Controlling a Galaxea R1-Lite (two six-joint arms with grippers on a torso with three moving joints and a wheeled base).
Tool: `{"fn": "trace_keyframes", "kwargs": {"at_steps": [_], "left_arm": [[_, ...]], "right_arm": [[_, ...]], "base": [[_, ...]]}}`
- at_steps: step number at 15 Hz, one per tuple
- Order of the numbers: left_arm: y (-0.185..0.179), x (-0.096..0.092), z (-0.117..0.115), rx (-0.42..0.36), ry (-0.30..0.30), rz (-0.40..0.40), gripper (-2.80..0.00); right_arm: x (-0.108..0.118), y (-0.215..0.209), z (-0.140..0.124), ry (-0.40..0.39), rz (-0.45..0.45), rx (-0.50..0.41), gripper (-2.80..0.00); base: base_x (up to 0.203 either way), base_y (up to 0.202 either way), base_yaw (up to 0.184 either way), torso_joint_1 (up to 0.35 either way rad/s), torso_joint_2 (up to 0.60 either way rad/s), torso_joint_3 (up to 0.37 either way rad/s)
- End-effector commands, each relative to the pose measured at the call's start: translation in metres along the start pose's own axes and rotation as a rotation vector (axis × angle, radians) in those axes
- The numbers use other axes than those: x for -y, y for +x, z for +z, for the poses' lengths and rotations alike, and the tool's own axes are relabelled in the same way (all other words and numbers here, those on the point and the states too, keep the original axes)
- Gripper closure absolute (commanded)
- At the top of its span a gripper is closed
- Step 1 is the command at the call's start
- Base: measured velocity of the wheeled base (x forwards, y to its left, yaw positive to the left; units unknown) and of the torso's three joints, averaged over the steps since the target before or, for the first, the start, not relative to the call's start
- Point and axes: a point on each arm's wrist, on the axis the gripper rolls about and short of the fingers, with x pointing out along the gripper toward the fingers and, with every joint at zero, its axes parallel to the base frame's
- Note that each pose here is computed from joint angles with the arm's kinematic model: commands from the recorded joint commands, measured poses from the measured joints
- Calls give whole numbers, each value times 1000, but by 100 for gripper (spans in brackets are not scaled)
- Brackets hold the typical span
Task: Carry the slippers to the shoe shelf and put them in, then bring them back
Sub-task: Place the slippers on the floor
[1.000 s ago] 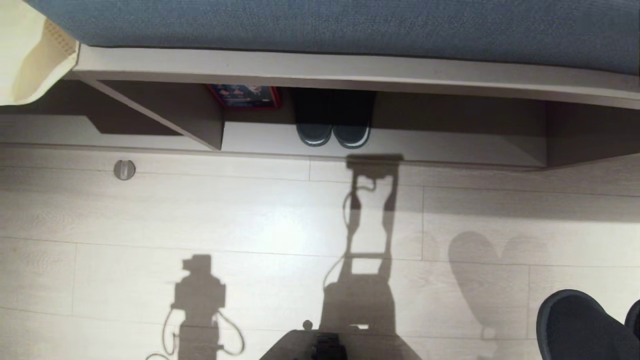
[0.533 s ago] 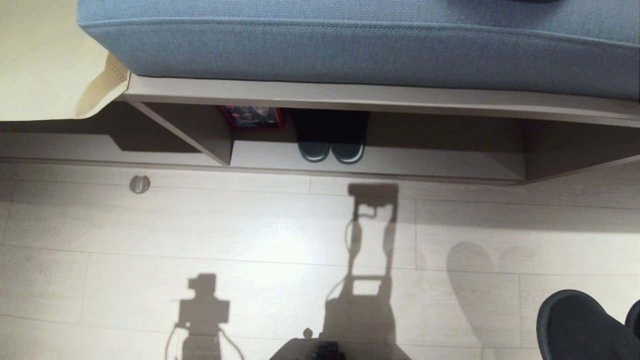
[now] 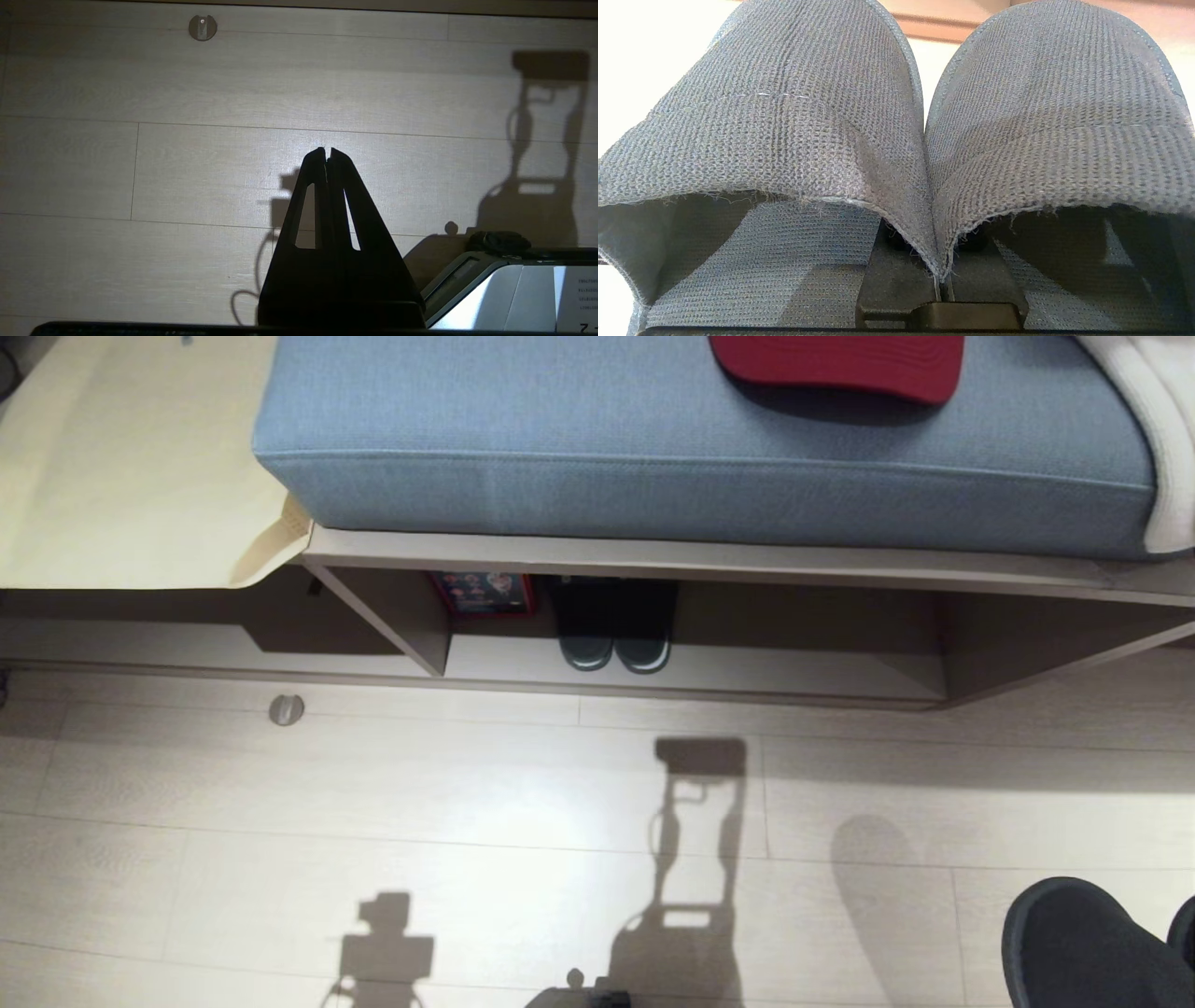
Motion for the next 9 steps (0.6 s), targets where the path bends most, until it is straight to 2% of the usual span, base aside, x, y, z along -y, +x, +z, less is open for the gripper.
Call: {"fn": "trace_keyframes", "kwargs": {"at_steps": [1,9], "left_arm": [[0,0,0,-2,0,1,0],[0,0,0,0,-3,1,0]], "right_arm": [[0,0,0,-1,-1,1,0],[0,0,0,-1,1,1,0]], "base": [[0,0,0,2,2,202],[0,0,0,3,3,201]]}}
